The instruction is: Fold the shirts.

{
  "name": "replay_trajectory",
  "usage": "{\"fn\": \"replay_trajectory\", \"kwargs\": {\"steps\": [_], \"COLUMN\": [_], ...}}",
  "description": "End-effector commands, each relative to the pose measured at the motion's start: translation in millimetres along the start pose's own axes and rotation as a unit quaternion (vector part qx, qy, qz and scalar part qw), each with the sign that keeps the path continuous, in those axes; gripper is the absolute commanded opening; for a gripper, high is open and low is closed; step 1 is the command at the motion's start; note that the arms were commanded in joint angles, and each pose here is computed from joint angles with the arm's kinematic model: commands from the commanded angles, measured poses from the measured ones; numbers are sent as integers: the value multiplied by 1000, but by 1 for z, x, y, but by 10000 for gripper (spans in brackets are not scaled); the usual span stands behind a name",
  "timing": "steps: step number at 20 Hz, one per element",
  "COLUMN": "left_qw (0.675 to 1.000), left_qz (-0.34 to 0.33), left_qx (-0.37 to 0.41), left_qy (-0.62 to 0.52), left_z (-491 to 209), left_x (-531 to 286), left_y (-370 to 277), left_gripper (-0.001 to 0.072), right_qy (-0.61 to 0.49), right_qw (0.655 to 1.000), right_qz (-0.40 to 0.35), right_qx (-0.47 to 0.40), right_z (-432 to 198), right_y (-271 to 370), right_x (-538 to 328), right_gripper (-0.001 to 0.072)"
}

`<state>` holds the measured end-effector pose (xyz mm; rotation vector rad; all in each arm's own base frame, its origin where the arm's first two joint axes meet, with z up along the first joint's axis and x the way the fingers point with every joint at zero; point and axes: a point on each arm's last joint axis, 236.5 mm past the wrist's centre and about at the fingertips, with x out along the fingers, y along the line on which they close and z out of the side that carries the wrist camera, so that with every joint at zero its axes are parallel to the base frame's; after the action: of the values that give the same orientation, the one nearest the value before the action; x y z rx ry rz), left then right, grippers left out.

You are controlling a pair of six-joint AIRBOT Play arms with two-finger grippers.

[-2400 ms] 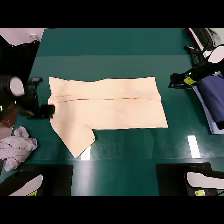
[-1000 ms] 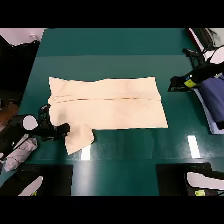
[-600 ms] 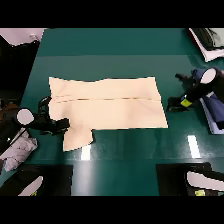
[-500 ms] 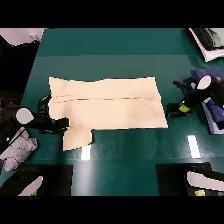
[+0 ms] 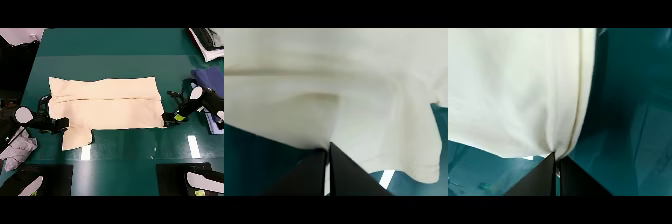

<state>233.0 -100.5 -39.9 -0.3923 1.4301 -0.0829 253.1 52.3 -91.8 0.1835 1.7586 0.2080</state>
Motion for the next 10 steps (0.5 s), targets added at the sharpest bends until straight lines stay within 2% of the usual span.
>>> {"fn": "replay_trajectory", "kwargs": {"steps": [1,5,10], "left_qw": [1000,998,991], "left_qz": [2,2,-49], "left_qx": [13,48,85], "left_qy": [14,44,87], "left_z": [-5,-14,-40], "left_x": [-4,-23,-41], "left_y": [0,-7,-31], "left_gripper": [25,24,24], "right_qy": [-29,-44,-85], "right_qw": [999,998,994], "right_qz": [-12,-45,-50], "right_qx": [-14,-21,36], "right_z": [4,-20,-55], "right_y": [1,-13,-37], "right_x": [-10,-47,-93], "right_gripper": [16,15,15]}}
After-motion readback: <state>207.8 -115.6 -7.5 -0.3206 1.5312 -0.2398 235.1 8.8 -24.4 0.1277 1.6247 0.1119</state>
